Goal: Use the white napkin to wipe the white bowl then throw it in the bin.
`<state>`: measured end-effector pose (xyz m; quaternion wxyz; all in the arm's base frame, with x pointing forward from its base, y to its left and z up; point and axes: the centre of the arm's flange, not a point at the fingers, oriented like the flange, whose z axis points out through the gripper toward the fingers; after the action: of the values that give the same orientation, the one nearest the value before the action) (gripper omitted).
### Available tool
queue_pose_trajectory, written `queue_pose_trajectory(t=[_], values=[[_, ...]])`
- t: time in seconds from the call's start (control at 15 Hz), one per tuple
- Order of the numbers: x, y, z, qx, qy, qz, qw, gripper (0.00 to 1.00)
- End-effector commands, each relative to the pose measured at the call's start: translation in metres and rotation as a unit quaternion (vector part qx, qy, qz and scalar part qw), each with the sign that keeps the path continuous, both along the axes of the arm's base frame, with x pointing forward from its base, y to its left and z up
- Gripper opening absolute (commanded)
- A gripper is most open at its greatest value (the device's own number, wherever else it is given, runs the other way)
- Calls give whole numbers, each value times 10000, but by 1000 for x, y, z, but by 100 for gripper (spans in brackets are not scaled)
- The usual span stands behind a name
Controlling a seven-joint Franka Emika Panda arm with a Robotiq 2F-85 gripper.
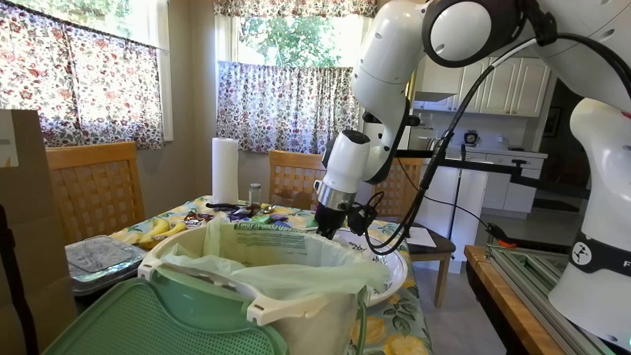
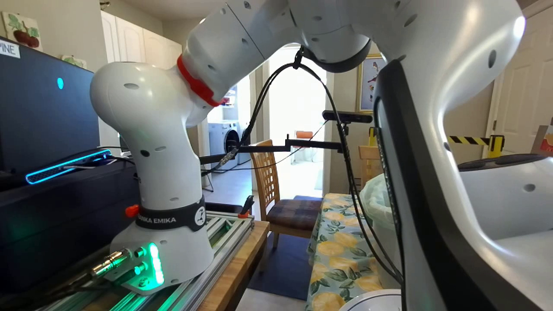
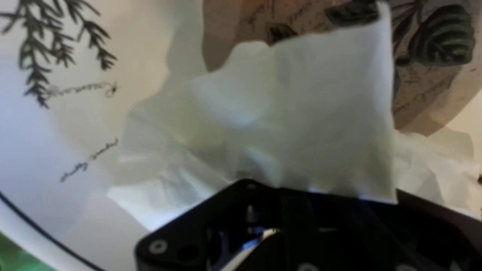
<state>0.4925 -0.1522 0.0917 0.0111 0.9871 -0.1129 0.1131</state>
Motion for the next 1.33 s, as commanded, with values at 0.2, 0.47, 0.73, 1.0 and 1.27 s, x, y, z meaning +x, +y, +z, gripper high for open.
queue_pose_trajectory(t=[0.2,0.47,0.73,1.0,1.27], values=[[11,7,-14,713,166,29,9973,0],[9,14,-15,972,302,171,9947,0],[5,21,-16,1261,554,442,9895,0],[-7,27,-12,1474,1114,1029,9774,0],[-18,25,-8,945,1709,1486,9694,0]])
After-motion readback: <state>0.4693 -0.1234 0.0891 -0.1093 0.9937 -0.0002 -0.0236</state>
